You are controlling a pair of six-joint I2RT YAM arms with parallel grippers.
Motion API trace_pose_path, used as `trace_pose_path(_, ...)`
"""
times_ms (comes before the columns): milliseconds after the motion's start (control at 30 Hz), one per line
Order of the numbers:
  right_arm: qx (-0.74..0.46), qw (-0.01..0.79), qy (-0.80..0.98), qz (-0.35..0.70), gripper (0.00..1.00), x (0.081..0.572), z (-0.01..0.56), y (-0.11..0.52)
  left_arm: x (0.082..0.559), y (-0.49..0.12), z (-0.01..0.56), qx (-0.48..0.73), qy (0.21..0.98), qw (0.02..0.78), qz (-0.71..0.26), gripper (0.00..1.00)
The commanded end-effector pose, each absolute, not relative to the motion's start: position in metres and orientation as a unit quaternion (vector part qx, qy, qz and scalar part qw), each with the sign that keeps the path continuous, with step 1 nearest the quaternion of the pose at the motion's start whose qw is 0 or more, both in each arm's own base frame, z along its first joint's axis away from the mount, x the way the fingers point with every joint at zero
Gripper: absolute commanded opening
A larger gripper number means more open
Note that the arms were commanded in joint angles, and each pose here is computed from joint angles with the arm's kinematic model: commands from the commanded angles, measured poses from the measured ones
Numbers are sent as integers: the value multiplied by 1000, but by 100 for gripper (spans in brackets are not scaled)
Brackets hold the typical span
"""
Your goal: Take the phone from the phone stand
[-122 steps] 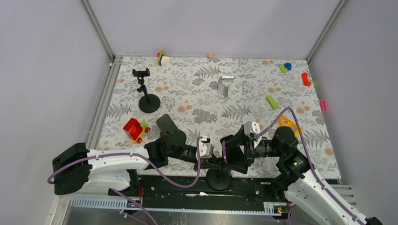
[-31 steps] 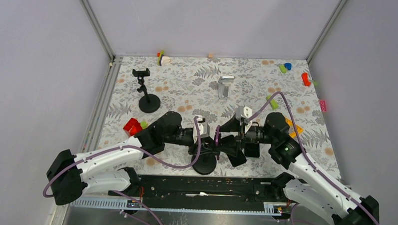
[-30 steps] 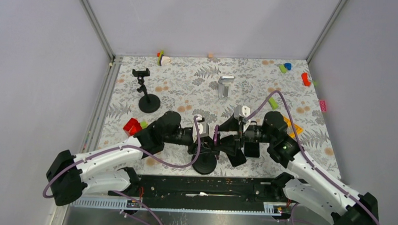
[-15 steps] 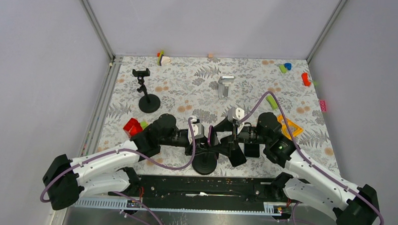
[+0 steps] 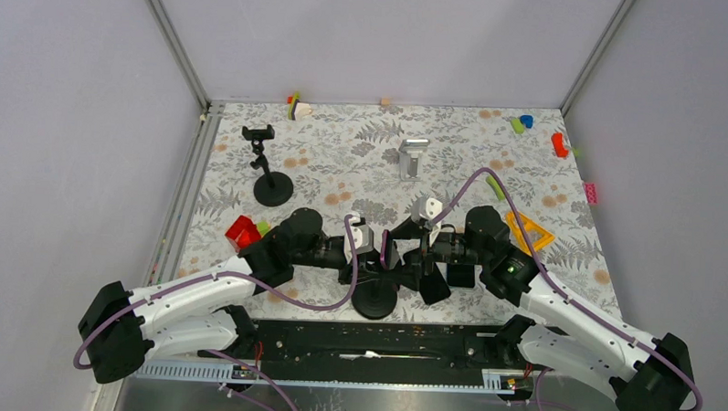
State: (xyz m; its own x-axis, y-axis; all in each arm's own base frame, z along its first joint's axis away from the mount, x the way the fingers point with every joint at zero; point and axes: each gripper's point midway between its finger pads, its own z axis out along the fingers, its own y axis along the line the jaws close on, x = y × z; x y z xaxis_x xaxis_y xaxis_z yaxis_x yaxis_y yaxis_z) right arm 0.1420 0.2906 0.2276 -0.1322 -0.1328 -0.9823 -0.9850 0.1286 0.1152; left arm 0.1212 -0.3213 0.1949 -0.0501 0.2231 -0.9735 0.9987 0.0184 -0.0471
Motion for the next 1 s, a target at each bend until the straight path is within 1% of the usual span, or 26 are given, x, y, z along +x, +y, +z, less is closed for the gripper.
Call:
trace_pose_path(0, -470, 475, 589, 455, 99, 146, 236, 294, 123, -329, 214, 538, 538, 459, -459, 0)
trace_pose_path(133, -464, 483, 579, 465, 94, 145, 244, 296, 123, -330, 213, 538, 539, 457, -459, 0)
trace_pose_path(200, -458, 489, 574, 471, 94, 146, 251, 297, 123, -330, 213, 539, 539, 456, -460, 0)
trace_pose_path(367, -446, 505, 558, 485, 99, 145, 269, 299, 123, -332, 212, 541, 539, 452, -462, 0)
trace_pose_path(467, -449, 504, 552, 490, 99, 142, 274, 299, 123, -332, 212, 541, 539, 452, -462, 0)
trace_pose_path(633, -458, 488, 561, 487, 93, 140, 263, 299, 123, -332, 212, 540, 539, 452, -462, 0)
trace_pose_path(800, -474, 475, 568, 477, 82, 136, 247, 295, 122, -331, 212, 541, 538, 450, -463, 0)
trace_pose_path(833, -477, 475, 568, 474, 81, 136, 245, 294, 121, -331, 212, 542, 538, 450, -464, 0)
trace_pose_path(867, -479, 474, 567, 472, 77, 135, 244, 293, 121, -331, 212, 542, 537, 450, -464, 0)
trace_pose_path(900, -483, 474, 566, 470, 67, 134, 243, 292, 120, -331, 212, 543, 536, 450, -464, 0)
trace_pose_path(933, -484, 477, 566, 466, 50, 135, 242, 291, 120, -331, 212, 545, 534, 449, -466, 0)
trace_pose_path(967, -485, 480, 567, 462, 36, 136, 241, 290, 119, -332, 213, 547, 531, 448, -468, 0)
